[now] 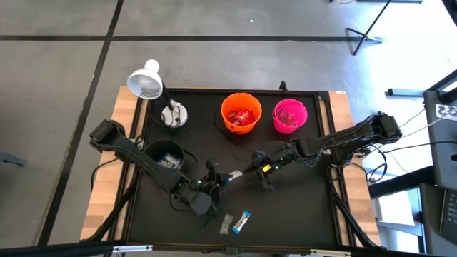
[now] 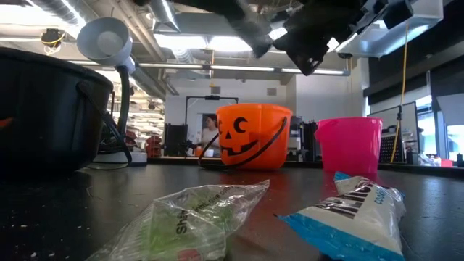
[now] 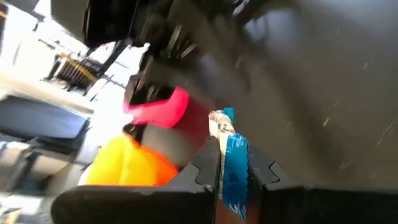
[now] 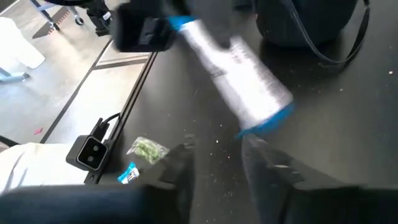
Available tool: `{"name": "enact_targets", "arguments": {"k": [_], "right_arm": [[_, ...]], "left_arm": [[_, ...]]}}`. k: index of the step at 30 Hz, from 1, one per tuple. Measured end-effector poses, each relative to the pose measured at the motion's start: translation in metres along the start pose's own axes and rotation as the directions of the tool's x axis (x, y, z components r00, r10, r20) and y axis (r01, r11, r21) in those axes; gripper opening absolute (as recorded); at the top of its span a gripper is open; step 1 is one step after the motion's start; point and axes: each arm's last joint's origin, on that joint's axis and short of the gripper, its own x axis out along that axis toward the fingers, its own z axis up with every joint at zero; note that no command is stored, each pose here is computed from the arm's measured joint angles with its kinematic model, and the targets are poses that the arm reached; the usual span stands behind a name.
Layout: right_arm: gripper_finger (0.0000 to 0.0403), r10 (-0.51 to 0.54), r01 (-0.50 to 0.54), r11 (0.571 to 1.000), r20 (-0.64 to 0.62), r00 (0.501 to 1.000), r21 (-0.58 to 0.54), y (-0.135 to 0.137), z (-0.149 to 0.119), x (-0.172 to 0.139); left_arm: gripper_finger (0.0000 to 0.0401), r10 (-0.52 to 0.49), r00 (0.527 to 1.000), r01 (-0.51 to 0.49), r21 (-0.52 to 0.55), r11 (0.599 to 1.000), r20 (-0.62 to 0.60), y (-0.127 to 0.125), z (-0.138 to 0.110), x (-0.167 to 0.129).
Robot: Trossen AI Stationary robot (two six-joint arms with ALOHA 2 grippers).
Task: Sort candy
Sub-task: Put the white candy into the black bucket
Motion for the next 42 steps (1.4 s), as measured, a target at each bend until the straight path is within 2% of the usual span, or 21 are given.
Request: {"name": "enact_targets", "arguments": {"k": [3,7,10,12,15,18,20,22,25,30,34,37,39,41,42], "right_arm": [[0.0168,-0.004,0.004,1.000,0.006,1.000,-0.002,0.001,0.001,0.000],[0.0225,-0.006,0.006,1.000,0.005,1.000,0.002,0.001,0.000,0.000],[0.0248,-0.013,0.013,1.000,0.000,1.000,0.004,0.000,0.000,0.000],[0.0255,-0.019,0.019,1.000,-0.004,1.000,0.006,0.000,-0.001,0.000],[0.0258,-0.027,0.027,1.000,-0.015,1.000,0.010,0.000,-0.002,0.000],[0.0255,-0.029,0.030,0.999,-0.025,0.999,0.016,-0.001,-0.003,0.000],[0.0253,-0.030,0.031,0.999,-0.026,0.999,0.017,-0.001,-0.003,0.000],[0.0252,-0.031,0.031,0.999,-0.026,0.999,0.017,-0.001,-0.003,0.000],[0.0250,-0.031,0.032,0.999,-0.026,0.999,0.017,-0.001,-0.003,0.000],[0.0250,-0.032,0.032,0.999,-0.026,0.999,0.017,-0.001,-0.003,0.000],[0.0250,-0.032,0.032,0.999,-0.026,0.999,0.017,-0.001,-0.003,0.000],[0.0250,-0.033,0.033,0.999,-0.030,0.999,0.019,-0.001,-0.003,0.000],[0.0250,-0.015,0.017,0.999,-0.049,0.999,0.038,0.001,-0.005,0.000],[0.0250,0.013,-0.011,0.999,-0.062,0.998,0.039,0.005,-0.007,0.001],[0.0250,0.024,-0.022,0.999,-0.065,0.998,0.032,0.008,-0.008,0.002]], "left_arm": [[0.0017,0.052,0.997,-0.051,0.027,0.998,-0.049,0.006,-0.005,-0.013],[0.0018,0.084,0.992,-0.089,-0.051,0.995,-0.097,0.027,-0.013,-0.044],[0.0019,0.065,0.989,-0.087,-0.172,0.981,-0.130,0.046,-0.023,-0.070],[0.0019,0.038,0.988,-0.080,-0.284,0.956,-0.152,0.060,-0.032,-0.087],[0.0019,-0.094,0.969,-0.027,-0.476,0.879,-0.227,0.080,-0.049,-0.110],[0.0019,-0.277,0.899,-0.005,-0.640,0.768,-0.340,0.095,-0.068,-0.131],[0.0019,-0.339,0.845,-0.064,-0.709,0.703,-0.413,0.104,-0.080,-0.142],[0.0019,-0.356,0.810,-0.149,-0.749,0.645,-0.467,0.112,-0.089,-0.152],[0.0021,-0.353,0.789,-0.225,-0.771,0.596,-0.503,0.117,-0.097,-0.162],[0.0055,-0.375,0.800,-0.154,-0.765,0.625,-0.467,0.114,-0.095,-0.167],[0.0105,-0.349,0.816,-0.174,-0.770,0.613,-0.462,0.115,-0.095,-0.167],[0.0137,-0.285,0.850,-0.193,-0.766,0.613,-0.442,0.118,-0.095,-0.166],[0.0151,-0.246,0.873,-0.206,-0.777,0.595,-0.420,0.119,-0.094,-0.165],[0.0155,-0.202,0.913,-0.188,-0.803,0.566,-0.356,0.118,-0.090,-0.164],[0.0155,-0.169,0.939,-0.156,-0.811,0.564,-0.298,0.116,-0.085,-0.164]]}}
